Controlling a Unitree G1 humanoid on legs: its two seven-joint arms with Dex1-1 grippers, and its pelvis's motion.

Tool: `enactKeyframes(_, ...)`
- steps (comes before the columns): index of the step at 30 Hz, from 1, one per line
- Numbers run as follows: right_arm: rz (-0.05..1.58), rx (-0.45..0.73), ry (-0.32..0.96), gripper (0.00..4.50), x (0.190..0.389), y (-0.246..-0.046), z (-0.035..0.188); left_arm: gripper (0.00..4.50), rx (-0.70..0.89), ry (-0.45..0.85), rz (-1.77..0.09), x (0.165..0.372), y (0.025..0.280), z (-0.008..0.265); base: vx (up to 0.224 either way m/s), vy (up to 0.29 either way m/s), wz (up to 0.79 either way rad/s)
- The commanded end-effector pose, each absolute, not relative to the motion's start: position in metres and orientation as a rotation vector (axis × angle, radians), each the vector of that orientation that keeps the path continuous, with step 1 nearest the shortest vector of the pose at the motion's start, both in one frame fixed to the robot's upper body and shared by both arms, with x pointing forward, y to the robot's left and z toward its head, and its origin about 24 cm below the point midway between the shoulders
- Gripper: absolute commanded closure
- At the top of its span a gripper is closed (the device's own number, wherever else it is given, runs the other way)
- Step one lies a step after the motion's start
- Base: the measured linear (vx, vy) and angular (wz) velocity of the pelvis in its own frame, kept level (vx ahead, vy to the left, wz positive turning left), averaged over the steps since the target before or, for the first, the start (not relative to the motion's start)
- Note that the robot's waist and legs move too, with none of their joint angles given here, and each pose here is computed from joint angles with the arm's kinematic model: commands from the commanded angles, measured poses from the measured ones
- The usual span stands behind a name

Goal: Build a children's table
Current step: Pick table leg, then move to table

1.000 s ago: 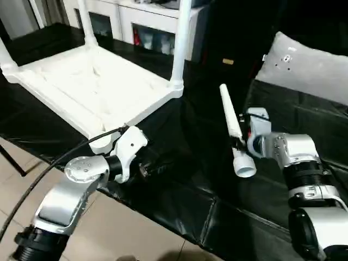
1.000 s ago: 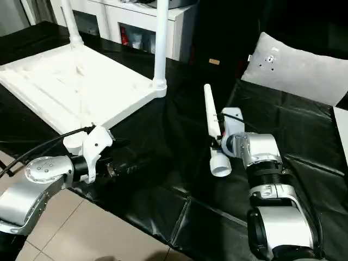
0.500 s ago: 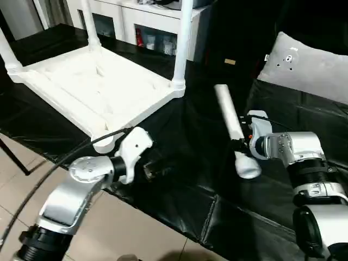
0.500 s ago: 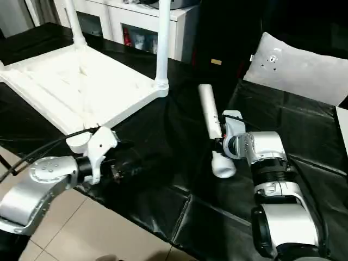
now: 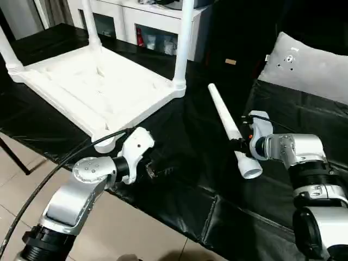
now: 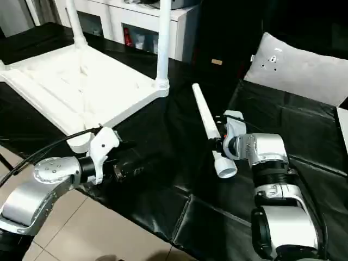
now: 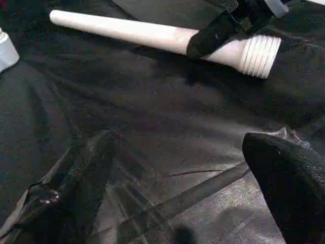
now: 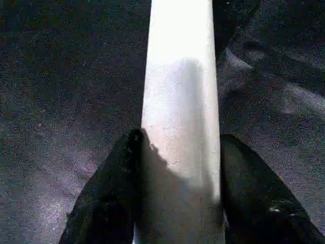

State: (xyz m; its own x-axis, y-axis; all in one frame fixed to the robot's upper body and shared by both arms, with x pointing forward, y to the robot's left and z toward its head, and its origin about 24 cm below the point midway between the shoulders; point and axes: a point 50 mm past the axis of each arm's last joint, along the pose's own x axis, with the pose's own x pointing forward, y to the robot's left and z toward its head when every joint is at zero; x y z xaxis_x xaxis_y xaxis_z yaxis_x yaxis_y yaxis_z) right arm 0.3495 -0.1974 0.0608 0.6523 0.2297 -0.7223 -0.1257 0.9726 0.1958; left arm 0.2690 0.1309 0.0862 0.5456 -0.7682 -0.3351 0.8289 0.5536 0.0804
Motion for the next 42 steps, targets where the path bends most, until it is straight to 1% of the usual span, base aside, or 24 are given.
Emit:
enactKeyframes(1,0.194,0.140,0.814,2.65,0.350,-0.197,0.061,0.00,0.252,0.259,-0.966,0.271,0.128,0.089,0.000,0.000,0.00)
enactKeyframes(3,0.184,0.135,0.796,2.65,0.350,-0.198,0.062,0.00,0.251,0.258,-0.965,0.271,0.127,0.089,0.000,0.000,0.00)
enactKeyframes(6,0.123,0.115,0.701,2.65,0.354,-0.204,0.068,0.00,0.248,0.254,-0.961,0.272,0.126,0.089,0.000,0.000,0.00)
enactKeyframes(8,0.083,0.106,0.674,2.65,0.354,-0.209,0.070,0.00,0.246,0.251,-0.957,0.272,0.126,0.089,0.000,0.000,0.00)
enactKeyframes(9,0.072,0.119,0.684,2.65,0.354,-0.210,0.070,0.00,0.244,0.250,-0.955,0.272,0.126,0.089,0.000,0.000,0.00)
enactKeyframes(10,0.078,0.144,0.667,2.65,0.353,-0.209,0.073,0.00,0.243,0.246,-0.950,0.272,0.126,0.089,0.000,0.000,0.00)
enactKeyframes(11,0.096,0.160,0.615,2.65,0.354,-0.208,0.077,0.00,0.237,0.241,-0.945,0.272,0.126,0.089,0.000,0.000,0.00)
enactKeyframes(12,0.138,0.178,0.487,2.65,0.354,-0.204,0.087,0.00,0.225,0.230,-0.928,0.273,0.125,0.089,0.000,0.000,0.00)
enactKeyframes(13,0.141,0.182,0.471,2.65,0.354,-0.203,0.088,0.00,0.223,0.228,-0.924,0.273,0.125,0.089,0.000,0.000,0.00)
enactKeyframes(15,0.154,0.247,0.348,2.65,0.348,-0.197,0.100,0.00,0.192,0.184,-0.844,0.278,0.124,0.091,0.000,0.000,0.00)
enactKeyframes(17,0.148,0.261,0.325,2.65,0.345,-0.196,0.102,0.00,0.185,0.171,-0.809,0.280,0.124,0.092,0.000,0.000,0.00)
enactKeyframes(18,0.133,0.274,0.288,2.65,0.340,-0.195,0.103,0.00,0.179,0.158,-0.752,0.282,0.124,0.091,0.000,0.000,0.00)
enactKeyframes(21,0.091,0.316,0.229,2.65,0.332,-0.194,0.104,0.00,0.169,0.134,-0.668,0.282,0.124,0.090,0.000,0.000,0.00)
enactKeyframes(24,0.049,0.321,0.192,2.65,0.325,-0.195,0.103,0.00,0.164,0.120,-0.616,0.281,0.125,0.091,0.000,0.000,0.00)
enactKeyframes(25,0.018,0.344,0.170,2.65,0.319,-0.193,0.102,0.00,0.171,0.119,-0.546,0.282,0.129,0.090,0.000,0.000,0.00)
enactKeyframes(26,0.022,0.336,0.168,2.65,0.316,-0.191,0.101,0.00,0.170,0.112,-0.503,0.283,0.132,0.090,0.000,0.000,0.00)
enactKeyframes(29,0.040,0.237,0.146,2.65,0.308,-0.184,0.101,0.00,0.158,0.079,-0.413,0.285,0.141,0.092,0.000,0.000,0.00)
enactKeyframes(31,0.035,0.214,0.098,2.65,0.305,-0.183,0.103,0.00,0.166,0.094,-0.371,0.286,0.144,0.090,0.000,0.000,0.00)
enactKeyframes(33,0.024,0.194,0.096,2.65,0.303,-0.180,0.099,0.00,0.169,0.094,-0.339,0.286,0.147,0.090,0.000,0.000,0.00)
enactKeyframes(36,0.023,0.204,0.103,2.65,0.302,-0.178,0.096,0.00,0.166,0.083,-0.310,0.286,0.150,0.092,0.000,0.000,0.00)
enactKeyframes(39,0.028,0.224,0.122,2.65,0.299,-0.173,0.091,0.00,0.170,0.082,-0.279,0.285,0.154,0.091,0.018,0.023,-0.48)
enactKeyframes(42,0.031,0.208,0.123,2.65,0.298,-0.170,0.089,0.00,0.166,0.088,-0.274,0.286,0.154,0.089,0.009,0.139,-0.60)
